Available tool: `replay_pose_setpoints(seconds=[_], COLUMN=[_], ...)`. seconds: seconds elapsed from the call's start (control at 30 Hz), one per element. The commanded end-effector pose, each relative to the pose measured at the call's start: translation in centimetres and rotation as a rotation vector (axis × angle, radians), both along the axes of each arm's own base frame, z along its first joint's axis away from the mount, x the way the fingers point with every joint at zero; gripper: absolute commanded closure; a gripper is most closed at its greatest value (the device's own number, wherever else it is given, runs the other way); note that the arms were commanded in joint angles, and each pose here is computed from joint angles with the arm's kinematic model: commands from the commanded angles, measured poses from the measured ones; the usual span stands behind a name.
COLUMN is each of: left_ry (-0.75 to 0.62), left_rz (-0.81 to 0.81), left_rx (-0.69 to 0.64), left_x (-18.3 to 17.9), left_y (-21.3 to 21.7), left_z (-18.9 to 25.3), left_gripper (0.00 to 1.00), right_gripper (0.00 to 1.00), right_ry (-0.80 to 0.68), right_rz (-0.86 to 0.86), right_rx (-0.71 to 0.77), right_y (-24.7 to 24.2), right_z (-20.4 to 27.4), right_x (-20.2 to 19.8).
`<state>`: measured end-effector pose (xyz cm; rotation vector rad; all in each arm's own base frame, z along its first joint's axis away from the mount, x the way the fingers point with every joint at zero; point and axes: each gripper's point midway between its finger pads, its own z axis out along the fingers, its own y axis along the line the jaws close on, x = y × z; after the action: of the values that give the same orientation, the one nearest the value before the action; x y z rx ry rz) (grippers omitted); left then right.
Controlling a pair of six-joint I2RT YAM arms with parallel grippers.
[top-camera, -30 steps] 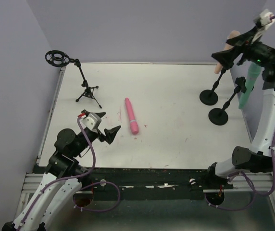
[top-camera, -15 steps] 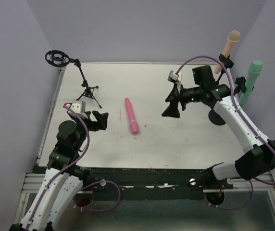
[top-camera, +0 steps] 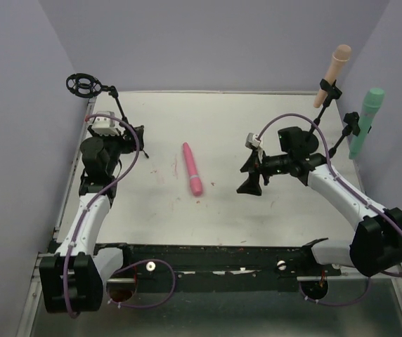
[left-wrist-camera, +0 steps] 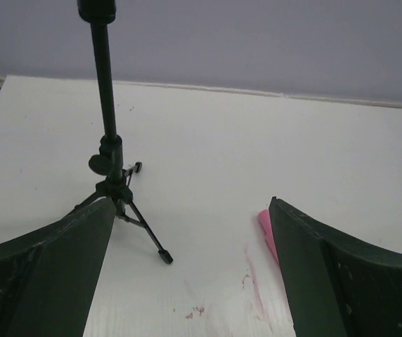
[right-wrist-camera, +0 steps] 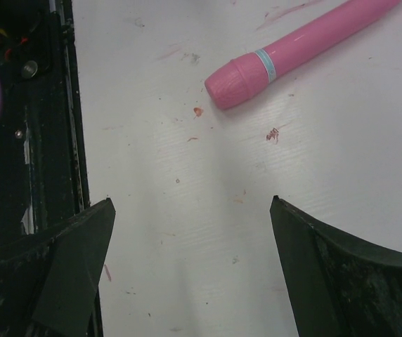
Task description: Attach the microphones to the stand
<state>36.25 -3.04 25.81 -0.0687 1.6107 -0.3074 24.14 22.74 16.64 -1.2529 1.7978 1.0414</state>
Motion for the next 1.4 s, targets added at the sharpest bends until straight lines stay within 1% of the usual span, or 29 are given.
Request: replay_pose_setpoints(seconds=[0.0, 0.17, 0.4, 0.53, 0.6, 0.67, 0.73, 0.83, 0.93, 0.97, 1.0, 1.03, 1.17, 1.23, 1.37], left_ry=[-0.172, -0.206, -0.158, -0.141, -0.128, -0.116, -0.114, -0.11, -0.116, -0.121, -0.12, -0.123, -0.15, -0.184, -0.255], left_rz=[-0.072, -0.047, 0.044, 0.059, 0.062, 0.066, 0.059, 0.043, 0.03, 0.02, 0.014, 0.011, -0.014, -0.033, -0.089], left_rx=[0.161, 0.235, 0.271, 0.278, 0.273, 0.258, 0.245, 0.231, 0.223, 0.222, 0.22, 0.219, 0.245, 0.265, 0.282], left_x=[3.6, 6.2, 9.3, 11.0, 11.8, 12.5, 13.0, 13.7, 14.3, 14.4, 14.5, 14.6, 14.1, 13.4, 11.1], left_y=[-0.2, 0.9, 3.1, 3.9, 4.1, 4.3, 4.3, 4.1, 4.1, 3.9, 3.8, 3.7, 3.4, 3.0, 1.6], left_z=[4.1, 3.6, 1.9, 1.7, 1.4, 1.2, 1.0, 0.7, 0.9, 1.0, 1.0, 1.1, 2.0, 3.3, 6.6], left_gripper=[0.01, 0.03, 0.08, 0.14, 0.21, 0.25, 0.32, 0.35, 0.48, 0.57, 0.63, 0.74, 0.94, 1.0, 1.0], right_gripper=[0.0, 0.0, 0.0, 0.0, 0.0, 0.0, 0.0, 0.0, 0.0, 0.0, 0.0, 0.0, 0.0, 0.0, 0.0], right_ry=[-0.079, -0.099, -0.105, -0.115, -0.109, -0.108, -0.107, -0.099, -0.092, -0.091, -0.095, -0.095, -0.091, -0.093, -0.098], right_rz=[0.035, 0.035, 0.044, 0.043, 0.041, 0.042, 0.04, 0.039, 0.04, 0.039, 0.039, 0.039, 0.033, 0.034, 0.034], right_rx=[0.032, 0.021, 0.006, -0.001, -0.008, -0.01, -0.015, -0.02, -0.024, -0.025, -0.025, -0.026, -0.028, -0.03, -0.034], right_y=[0.2, 0.0, -0.1, -0.2, -0.2, -0.2, -0.3, -0.3, -0.3, -0.4, -0.4, -0.5, -0.6, -0.7, -0.8], right_z=[0.4, 0.7, 0.3, 0.3, 0.0, -0.2, -0.3, -0.6, -0.8, -0.9, -0.8, -0.9, -1.0, -1.0, -1.1], right_x=[-0.1, 0.0, 0.0, 0.1, 0.1, 0.2, 0.3, 0.3, 0.3, 0.3, 0.4, 0.5, 0.5, 0.6, 0.6])
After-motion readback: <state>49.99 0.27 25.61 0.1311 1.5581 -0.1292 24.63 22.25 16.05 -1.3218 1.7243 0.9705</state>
